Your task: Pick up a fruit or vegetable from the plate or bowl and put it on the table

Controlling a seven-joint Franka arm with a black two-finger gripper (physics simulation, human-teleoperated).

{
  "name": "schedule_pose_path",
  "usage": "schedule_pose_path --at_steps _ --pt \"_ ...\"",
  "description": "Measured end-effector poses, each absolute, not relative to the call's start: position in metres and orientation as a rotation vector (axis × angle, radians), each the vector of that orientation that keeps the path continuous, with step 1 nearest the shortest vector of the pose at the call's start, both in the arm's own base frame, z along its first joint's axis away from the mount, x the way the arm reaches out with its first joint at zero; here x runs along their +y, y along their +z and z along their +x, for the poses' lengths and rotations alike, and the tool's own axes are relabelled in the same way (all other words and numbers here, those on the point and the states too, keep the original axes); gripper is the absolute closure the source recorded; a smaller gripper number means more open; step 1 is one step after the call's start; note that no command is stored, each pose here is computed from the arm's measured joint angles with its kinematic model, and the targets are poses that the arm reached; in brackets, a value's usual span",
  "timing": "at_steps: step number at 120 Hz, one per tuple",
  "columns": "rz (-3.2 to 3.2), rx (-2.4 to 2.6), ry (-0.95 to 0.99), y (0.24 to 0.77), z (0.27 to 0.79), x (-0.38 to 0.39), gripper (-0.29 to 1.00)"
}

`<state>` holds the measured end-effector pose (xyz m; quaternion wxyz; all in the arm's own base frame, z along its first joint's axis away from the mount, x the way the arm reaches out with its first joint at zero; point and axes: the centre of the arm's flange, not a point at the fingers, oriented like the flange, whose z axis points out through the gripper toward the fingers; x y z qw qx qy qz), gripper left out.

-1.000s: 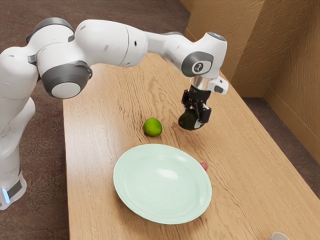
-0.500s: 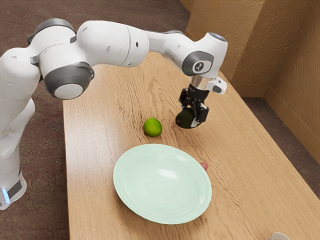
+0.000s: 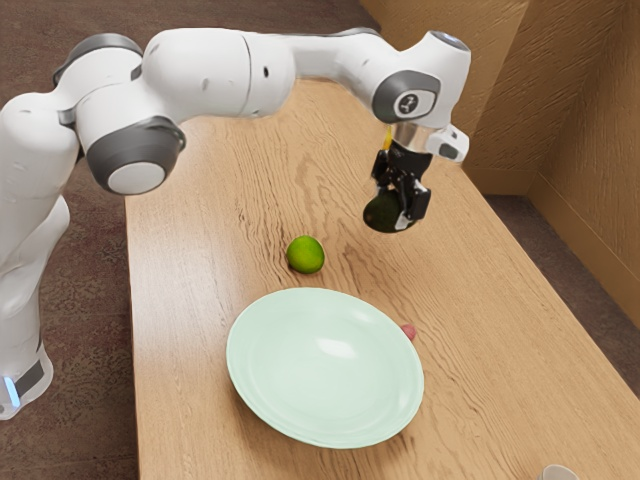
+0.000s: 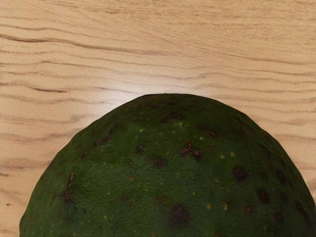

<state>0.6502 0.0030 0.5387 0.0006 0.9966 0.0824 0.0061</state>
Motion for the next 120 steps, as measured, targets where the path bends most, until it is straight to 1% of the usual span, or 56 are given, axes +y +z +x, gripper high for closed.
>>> schedule_pose_path --at_steps 4,10,18,37,77,120 --pt "3.132 0.260 0.015 0.542 0.649 0.004 0.20" --pt "3.134 0.279 -0.035 0.531 0.648 0.008 0.18" --pt "3.134 0.291 -0.078 0.521 0.647 0.008 0.18" --pt "3.132 0.307 -0.115 0.515 0.645 0.008 0.16" --pt "3.128 0.324 -0.135 0.514 0.644 0.007 0.05" --pt "3.129 0.302 -0.136 0.516 0.643 0.001 0.02"
